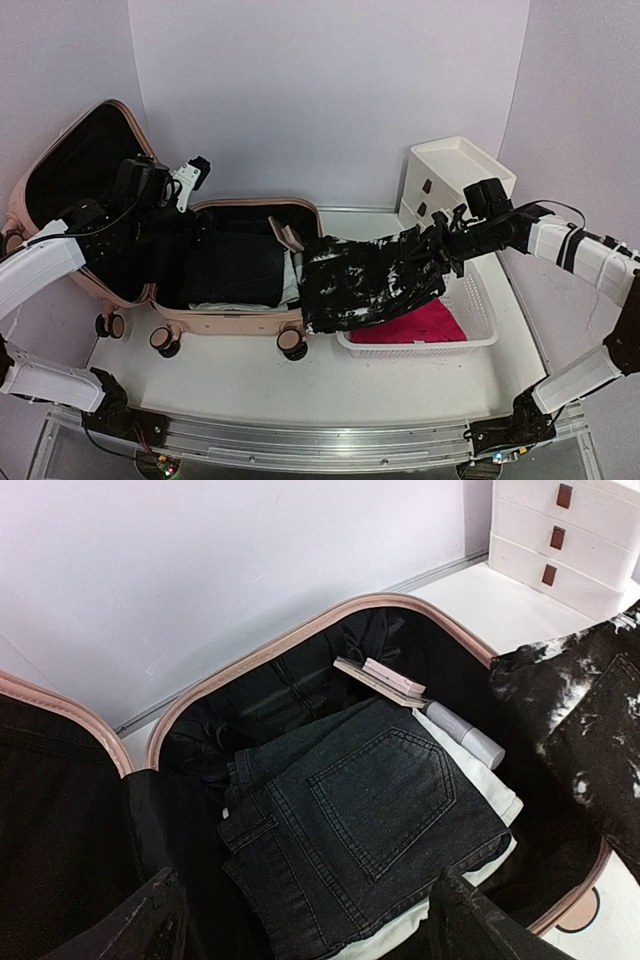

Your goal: Open, take out, and arrange the luggage

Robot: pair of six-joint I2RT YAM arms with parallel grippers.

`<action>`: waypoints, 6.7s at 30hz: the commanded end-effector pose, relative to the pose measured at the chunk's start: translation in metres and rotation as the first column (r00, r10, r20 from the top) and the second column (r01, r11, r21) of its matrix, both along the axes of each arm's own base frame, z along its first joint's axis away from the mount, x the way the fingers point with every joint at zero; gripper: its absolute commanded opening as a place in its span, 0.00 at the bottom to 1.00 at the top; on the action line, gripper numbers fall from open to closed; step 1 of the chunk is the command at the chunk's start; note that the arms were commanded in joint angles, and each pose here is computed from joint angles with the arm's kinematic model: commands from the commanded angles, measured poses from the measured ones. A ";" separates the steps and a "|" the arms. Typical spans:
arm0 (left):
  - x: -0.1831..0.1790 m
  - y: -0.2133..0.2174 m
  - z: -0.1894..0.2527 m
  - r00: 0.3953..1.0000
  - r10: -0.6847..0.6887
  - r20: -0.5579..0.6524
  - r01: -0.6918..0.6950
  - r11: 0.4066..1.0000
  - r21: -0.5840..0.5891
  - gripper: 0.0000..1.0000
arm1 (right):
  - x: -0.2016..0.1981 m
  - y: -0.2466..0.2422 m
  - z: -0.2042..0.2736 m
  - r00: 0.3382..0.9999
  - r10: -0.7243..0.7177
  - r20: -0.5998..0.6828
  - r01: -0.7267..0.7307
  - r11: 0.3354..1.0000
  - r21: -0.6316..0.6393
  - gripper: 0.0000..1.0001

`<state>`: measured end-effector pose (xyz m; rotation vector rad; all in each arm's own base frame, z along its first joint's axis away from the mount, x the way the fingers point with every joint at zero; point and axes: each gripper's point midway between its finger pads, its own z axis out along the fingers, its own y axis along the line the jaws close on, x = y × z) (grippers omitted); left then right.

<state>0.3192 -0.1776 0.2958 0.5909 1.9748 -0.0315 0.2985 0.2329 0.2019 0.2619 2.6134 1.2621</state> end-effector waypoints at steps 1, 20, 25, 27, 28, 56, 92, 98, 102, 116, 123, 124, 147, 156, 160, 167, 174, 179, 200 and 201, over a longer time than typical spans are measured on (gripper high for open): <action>0.006 -0.001 0.010 0.999 0.008 0.041 -0.007 1.000 -0.023 0.83 | -0.011 -0.012 0.011 0.997 0.065 0.044 -0.067 0.997 0.042 0.00; 0.007 -0.003 0.006 1.000 -0.001 0.029 0.002 1.000 -0.018 0.84 | -0.009 -0.056 -0.052 0.997 0.068 0.031 -0.066 0.995 -0.077 0.00; 0.006 -0.005 0.005 1.000 -0.007 0.025 0.008 1.000 -0.023 0.84 | -0.008 -0.067 -0.067 0.998 0.061 0.035 -0.056 0.991 -0.125 0.00; 0.006 -0.004 0.006 1.000 -0.004 0.027 0.005 1.000 -0.024 0.84 | -0.007 -0.071 -0.071 0.998 0.058 0.039 -0.052 0.989 -0.135 0.00; 0.006 -0.003 0.006 1.000 -0.003 0.028 0.003 1.000 -0.024 0.84 | -0.007 -0.072 -0.074 0.998 0.059 0.037 -0.053 0.988 -0.142 0.00; 0.009 -0.004 0.003 1.000 -0.004 0.019 0.004 1.000 -0.017 0.84 | -0.010 -0.094 -0.109 0.991 0.130 0.015 -0.120 0.945 -0.303 0.00; 0.010 -0.039 0.002 0.988 -0.128 -0.085 0.119 0.987 -0.107 0.83 | -0.070 -0.097 -0.099 0.968 0.167 -0.188 -0.236 0.862 -0.449 0.51; 0.010 -0.077 -0.034 0.929 -0.194 -0.314 0.122 0.964 -0.235 0.85 | -0.082 -0.118 -0.130 0.960 0.108 -0.258 -0.236 0.811 -0.536 0.53; 0.019 -0.105 -0.065 0.900 -0.127 -0.417 0.029 0.972 -0.233 0.84 | -0.069 -0.102 -0.100 0.977 0.134 -0.165 -0.199 0.849 -0.490 0.59; 0.064 -0.152 -0.153 0.880 0.223 -0.419 -0.209 0.975 0.079 0.64 | -0.051 -0.070 -0.026 0.978 0.210 -0.001 -0.197 0.915 -0.351 0.74; 0.077 -0.148 -0.179 0.862 0.311 -0.401 -0.269 0.950 0.158 0.49 | -0.053 -0.067 -0.024 0.974 0.228 0.010 -0.212 0.917 -0.337 0.74; 0.079 -0.148 -0.181 0.861 0.316 -0.398 -0.272 0.948 0.165 0.48 | -0.054 -0.067 -0.024 0.973 0.229 0.012 -0.212 0.917 -0.337 0.74; 0.123 -0.134 -0.220 0.831 0.363 -0.422 -0.288 0.929 0.232 0.46 | -0.039 -0.022 -0.001 0.957 0.277 0.084 -0.243 0.926 -0.288 0.75; 0.128 -0.130 -0.178 0.855 0.312 -0.413 -0.277 0.950 0.144 0.12 | -0.005 0.045 0.003 0.957 0.249 0.146 -0.223 0.959 -0.176 0.75; 0.128 -0.133 -0.159 0.862 0.234 -0.450 -0.239 0.970 0.047 0.04 | 0.013 0.084 0.010 0.943 0.269 0.196 -0.247 0.960 -0.131 0.68; 0.119 -0.131 -0.130 0.879 0.148 -0.453 -0.200 0.977 -0.070 0.00 | 0.040 0.158 0.014 0.931 0.248 0.266 -0.243 0.969 -0.051 0.67; 0.115 -0.127 -0.112 0.904 0.086 -0.419 -0.148 0.982 -0.117 0.00 | 0.046 0.241 0.002 0.929 0.246 0.275 -0.268 0.962 0.044 0.68; 0.114 -0.125 -0.107 0.915 0.051 -0.400 -0.113 0.985 -0.134 0.00 | 0.042 0.274 -0.019 0.924 0.246 0.293 -0.271 0.961 0.049 0.71; 0.110 -0.139 -0.100 0.922 -0.075 -0.380 -0.008 0.977 -0.213 0.00 | 0.087 0.324 -0.042 0.951 0.035 0.307 -0.113 0.964 0.240 0.71; 0.109 -0.139 -0.100 0.921 -0.078 -0.380 -0.005 0.977 -0.214 0.00 | 0.090 0.324 -0.044 0.952 0.018 0.304 -0.095 0.966 0.240 0.70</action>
